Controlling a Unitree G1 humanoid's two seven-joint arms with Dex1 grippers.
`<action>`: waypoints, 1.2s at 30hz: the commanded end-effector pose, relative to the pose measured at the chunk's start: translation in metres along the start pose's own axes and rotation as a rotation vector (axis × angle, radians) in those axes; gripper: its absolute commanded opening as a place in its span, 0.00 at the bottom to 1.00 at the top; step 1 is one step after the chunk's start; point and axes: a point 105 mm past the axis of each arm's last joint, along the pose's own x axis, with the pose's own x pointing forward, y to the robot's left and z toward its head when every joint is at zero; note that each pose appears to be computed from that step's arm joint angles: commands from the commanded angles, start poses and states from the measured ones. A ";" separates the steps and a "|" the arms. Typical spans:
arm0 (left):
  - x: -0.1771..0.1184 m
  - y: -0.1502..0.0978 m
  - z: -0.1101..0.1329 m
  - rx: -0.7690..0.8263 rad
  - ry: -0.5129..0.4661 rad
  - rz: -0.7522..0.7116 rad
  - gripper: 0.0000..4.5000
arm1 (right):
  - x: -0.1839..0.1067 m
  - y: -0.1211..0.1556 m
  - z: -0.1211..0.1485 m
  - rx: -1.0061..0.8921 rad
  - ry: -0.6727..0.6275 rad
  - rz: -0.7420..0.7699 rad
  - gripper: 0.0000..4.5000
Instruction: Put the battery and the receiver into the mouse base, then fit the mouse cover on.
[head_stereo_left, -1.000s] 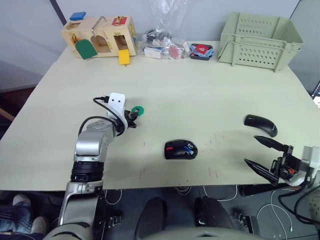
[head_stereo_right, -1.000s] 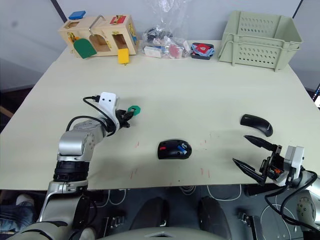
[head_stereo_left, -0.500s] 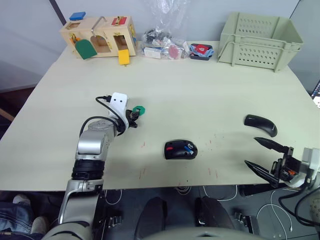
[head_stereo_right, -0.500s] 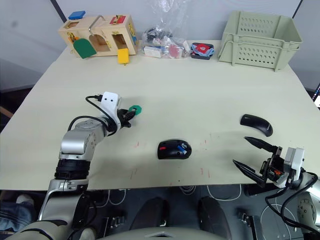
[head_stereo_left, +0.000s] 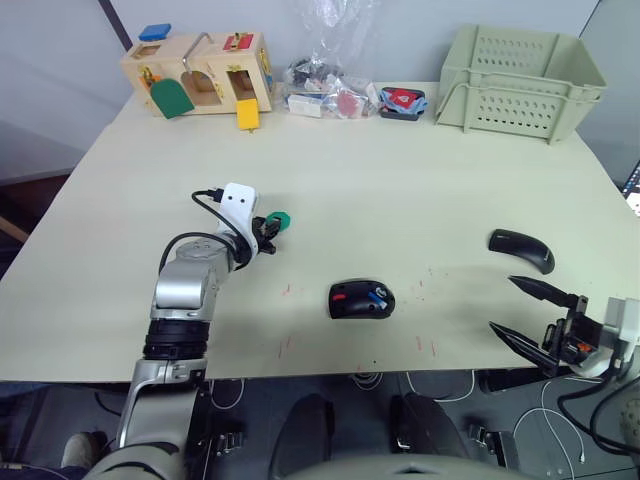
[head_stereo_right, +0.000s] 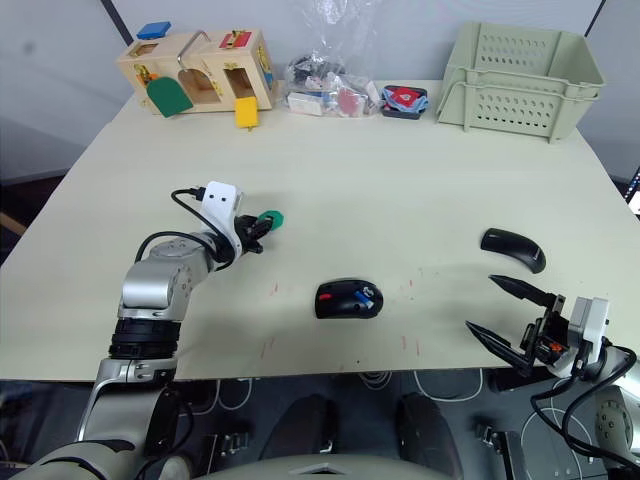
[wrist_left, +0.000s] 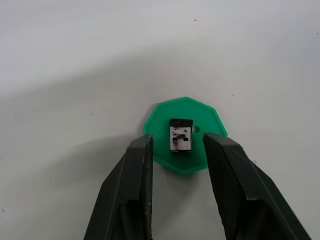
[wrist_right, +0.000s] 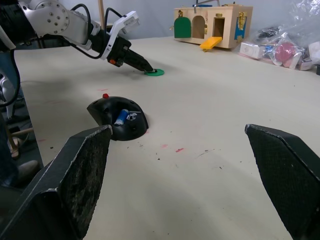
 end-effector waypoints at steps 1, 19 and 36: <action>0.000 0.002 0.014 0.018 -0.044 0.002 0.38 | 0.000 0.001 0.006 -0.033 -0.015 0.003 1.00; 0.005 0.000 0.007 0.012 -0.024 -0.017 0.38 | -0.002 0.004 0.004 -0.035 -0.013 -0.006 1.00; 0.004 0.001 0.006 -0.013 -0.021 -0.002 0.11 | -0.002 0.005 0.004 -0.034 -0.015 -0.006 1.00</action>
